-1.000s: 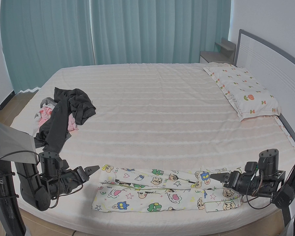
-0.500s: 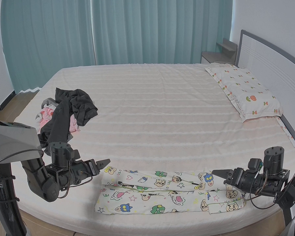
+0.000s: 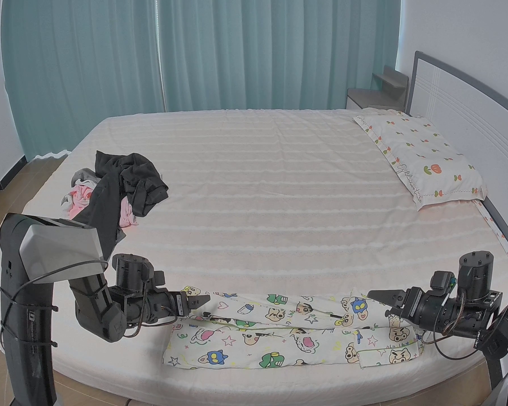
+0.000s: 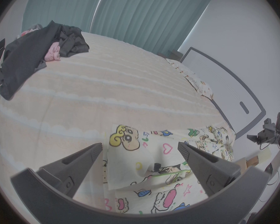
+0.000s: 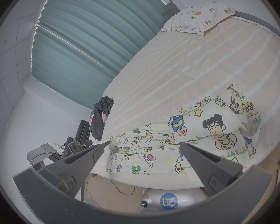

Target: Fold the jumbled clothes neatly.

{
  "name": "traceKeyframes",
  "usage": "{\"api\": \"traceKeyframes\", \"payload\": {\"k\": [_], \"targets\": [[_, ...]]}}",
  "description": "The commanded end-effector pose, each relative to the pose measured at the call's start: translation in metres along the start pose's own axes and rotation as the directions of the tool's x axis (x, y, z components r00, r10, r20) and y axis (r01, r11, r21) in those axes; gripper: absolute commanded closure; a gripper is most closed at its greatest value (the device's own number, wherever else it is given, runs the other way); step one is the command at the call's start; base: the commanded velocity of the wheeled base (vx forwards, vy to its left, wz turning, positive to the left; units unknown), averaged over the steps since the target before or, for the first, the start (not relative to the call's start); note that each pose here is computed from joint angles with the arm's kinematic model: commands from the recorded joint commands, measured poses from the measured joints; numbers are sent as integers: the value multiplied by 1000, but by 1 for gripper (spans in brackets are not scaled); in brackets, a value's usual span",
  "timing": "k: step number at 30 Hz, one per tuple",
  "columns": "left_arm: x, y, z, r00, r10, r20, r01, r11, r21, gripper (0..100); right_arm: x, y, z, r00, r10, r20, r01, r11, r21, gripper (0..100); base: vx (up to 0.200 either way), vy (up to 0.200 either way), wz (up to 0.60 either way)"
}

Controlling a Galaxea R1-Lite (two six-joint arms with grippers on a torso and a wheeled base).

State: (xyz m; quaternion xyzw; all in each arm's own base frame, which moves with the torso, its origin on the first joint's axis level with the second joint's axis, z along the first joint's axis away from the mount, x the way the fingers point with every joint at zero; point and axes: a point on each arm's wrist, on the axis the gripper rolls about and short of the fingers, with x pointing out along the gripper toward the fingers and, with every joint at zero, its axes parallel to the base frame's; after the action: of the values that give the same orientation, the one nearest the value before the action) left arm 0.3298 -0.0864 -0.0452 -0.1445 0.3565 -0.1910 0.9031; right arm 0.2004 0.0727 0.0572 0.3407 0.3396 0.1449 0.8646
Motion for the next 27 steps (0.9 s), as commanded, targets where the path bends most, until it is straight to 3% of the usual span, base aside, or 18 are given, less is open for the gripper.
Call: {"api": "traceKeyframes", "payload": {"k": [1, 10, 11, 27], "targets": [[6, 3, -8, 1000, 6, -27, -6, 1000, -6, 0, 1, -1, 0, 1000, -3, -2, 3, 1000, 2, 0, 0, 0, 0], [6, 1, -10, 999, 3, -34, -3, 1000, -3, 0, 3, -3, -2, 1000, -12, -16, 12, 1000, 5, 0, 0, 0, 0], [7, 1, -10, 999, 5, -33, -5, 1000, -4, 100, 3, -3, -2, 1000, -14, -18, 15, 1000, 6, 0, 0, 0, 0], [-16, -4, -3, 999, 46, 4, -46, 999, -5, 100, 5, -4, -3, 1000, -17, -25, 17, 1000, 6, 0, 0, 0, 0]]}}
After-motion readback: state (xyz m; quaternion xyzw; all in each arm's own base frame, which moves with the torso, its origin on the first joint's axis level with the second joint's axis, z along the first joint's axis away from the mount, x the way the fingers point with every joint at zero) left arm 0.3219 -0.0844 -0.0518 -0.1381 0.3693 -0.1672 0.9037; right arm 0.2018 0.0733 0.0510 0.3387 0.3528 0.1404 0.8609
